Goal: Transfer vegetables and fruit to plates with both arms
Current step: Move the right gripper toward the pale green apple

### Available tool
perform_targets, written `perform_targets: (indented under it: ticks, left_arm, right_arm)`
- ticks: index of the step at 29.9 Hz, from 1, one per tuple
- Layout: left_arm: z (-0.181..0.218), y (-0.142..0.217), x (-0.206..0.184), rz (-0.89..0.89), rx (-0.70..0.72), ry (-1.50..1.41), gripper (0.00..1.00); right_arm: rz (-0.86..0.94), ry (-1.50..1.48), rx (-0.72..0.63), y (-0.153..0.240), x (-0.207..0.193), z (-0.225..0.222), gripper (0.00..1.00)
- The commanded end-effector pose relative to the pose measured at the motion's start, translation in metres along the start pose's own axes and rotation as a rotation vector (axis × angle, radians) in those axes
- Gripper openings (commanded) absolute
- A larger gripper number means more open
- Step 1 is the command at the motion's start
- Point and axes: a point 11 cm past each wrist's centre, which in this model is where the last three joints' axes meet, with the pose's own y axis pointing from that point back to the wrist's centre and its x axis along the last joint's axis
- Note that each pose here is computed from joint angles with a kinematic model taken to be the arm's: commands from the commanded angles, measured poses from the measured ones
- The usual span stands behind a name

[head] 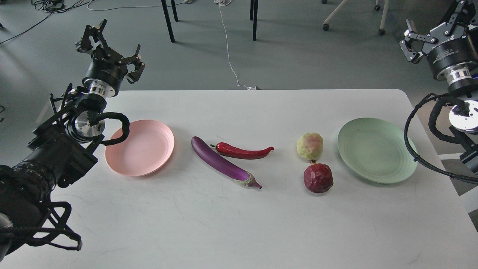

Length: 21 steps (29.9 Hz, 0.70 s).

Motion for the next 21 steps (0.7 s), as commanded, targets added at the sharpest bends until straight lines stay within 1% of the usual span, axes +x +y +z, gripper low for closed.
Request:
perform_targets:
  ticks: [1, 4, 8, 12, 16, 21]
  left_arm:
    - [0.029, 0.001, 0.011, 0.007, -0.038, -0.037, 0.98]
    - [0.039, 0.001, 0.014, 0.01, -0.052, -0.048, 0.98]
    - [0.038, 0.0, 0.009, -0.006, -0.05, -0.039, 0.98]
    - [0.039, -0.002, 0.006, -0.013, -0.053, -0.037, 0.98]
    - [0.039, -0.003, 0.004, -0.017, -0.056, -0.034, 0.98]
    - [0.043, -0.005, 0.003, -0.021, -0.063, -0.037, 0.98]
  right_arm:
    - [-0.475, 0.799, -0.429, -0.05, -0.114, 0.031, 0.99]
    - [-0.582, 0.899, -0.461, -0.06, -0.149, 0.043, 0.99]
    - [-0.643, 0.924, -0.451, -0.067, -0.178, 0.048, 0.99]
    - [-0.699, 0.969, -0.477, -0.065, -0.189, 0.058, 0.99]
    - [-0.83, 1.099, -0.537, -0.058, -0.211, 0.08, 0.99]
    - [-0.971, 1.252, -0.621, -0.046, -0.228, 0.107, 0.99]
